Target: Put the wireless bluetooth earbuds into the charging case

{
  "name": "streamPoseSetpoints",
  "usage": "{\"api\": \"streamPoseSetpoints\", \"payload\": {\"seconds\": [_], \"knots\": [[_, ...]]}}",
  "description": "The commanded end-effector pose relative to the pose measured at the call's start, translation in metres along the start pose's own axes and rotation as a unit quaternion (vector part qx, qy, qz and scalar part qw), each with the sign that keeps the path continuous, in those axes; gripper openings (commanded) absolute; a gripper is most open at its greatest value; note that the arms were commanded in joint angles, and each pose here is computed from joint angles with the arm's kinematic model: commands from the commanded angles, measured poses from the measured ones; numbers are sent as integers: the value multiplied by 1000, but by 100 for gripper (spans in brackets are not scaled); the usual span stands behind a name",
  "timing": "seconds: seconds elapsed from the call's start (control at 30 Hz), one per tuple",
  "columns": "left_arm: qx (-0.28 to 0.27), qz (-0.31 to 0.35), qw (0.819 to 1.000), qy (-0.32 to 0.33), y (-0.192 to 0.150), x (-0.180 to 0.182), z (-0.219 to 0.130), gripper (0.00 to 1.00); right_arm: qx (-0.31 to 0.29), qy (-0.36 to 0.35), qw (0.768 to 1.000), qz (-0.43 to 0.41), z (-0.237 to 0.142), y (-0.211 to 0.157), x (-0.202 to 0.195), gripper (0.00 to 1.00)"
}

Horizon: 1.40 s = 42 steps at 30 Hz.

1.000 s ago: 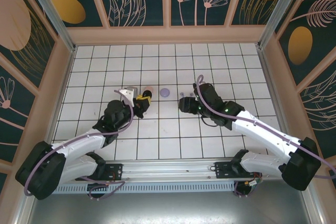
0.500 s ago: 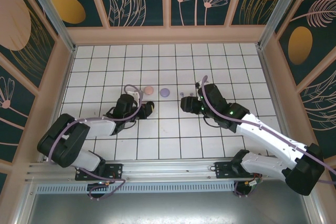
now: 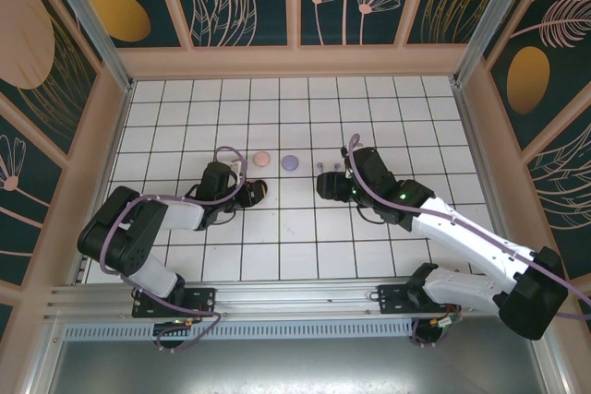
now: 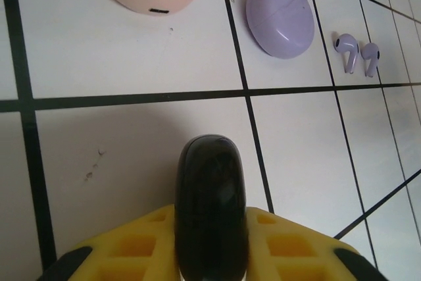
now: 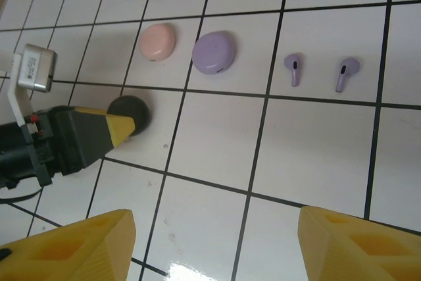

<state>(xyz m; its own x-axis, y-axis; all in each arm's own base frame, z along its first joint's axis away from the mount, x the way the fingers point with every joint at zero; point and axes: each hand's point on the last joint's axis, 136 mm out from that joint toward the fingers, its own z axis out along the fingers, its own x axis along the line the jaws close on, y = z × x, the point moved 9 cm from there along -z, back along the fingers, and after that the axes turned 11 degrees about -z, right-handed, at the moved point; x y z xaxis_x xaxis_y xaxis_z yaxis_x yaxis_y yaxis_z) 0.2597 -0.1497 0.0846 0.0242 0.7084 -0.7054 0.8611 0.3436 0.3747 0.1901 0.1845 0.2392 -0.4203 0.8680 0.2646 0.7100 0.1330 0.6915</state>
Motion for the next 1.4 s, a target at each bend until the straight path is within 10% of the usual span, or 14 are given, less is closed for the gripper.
{"api": "streamPoseSetpoints", "payload": {"seconds": [0.0,0.8,0.97,1.37], "knots": [[-11,12,1000,17,9,1,-1,32,-2,5,1000,-9,-4,10,3,67],[-123,129,982,69,72,-47,-55,67,-8,-22,1000,-14,11,36,10,68],[-174,146,974,10,89,-80,-79,98,15,-35,999,-5,37,41,13,69],[-369,25,929,-25,126,-106,-122,99,79,-88,991,61,108,51,19,70]]}}
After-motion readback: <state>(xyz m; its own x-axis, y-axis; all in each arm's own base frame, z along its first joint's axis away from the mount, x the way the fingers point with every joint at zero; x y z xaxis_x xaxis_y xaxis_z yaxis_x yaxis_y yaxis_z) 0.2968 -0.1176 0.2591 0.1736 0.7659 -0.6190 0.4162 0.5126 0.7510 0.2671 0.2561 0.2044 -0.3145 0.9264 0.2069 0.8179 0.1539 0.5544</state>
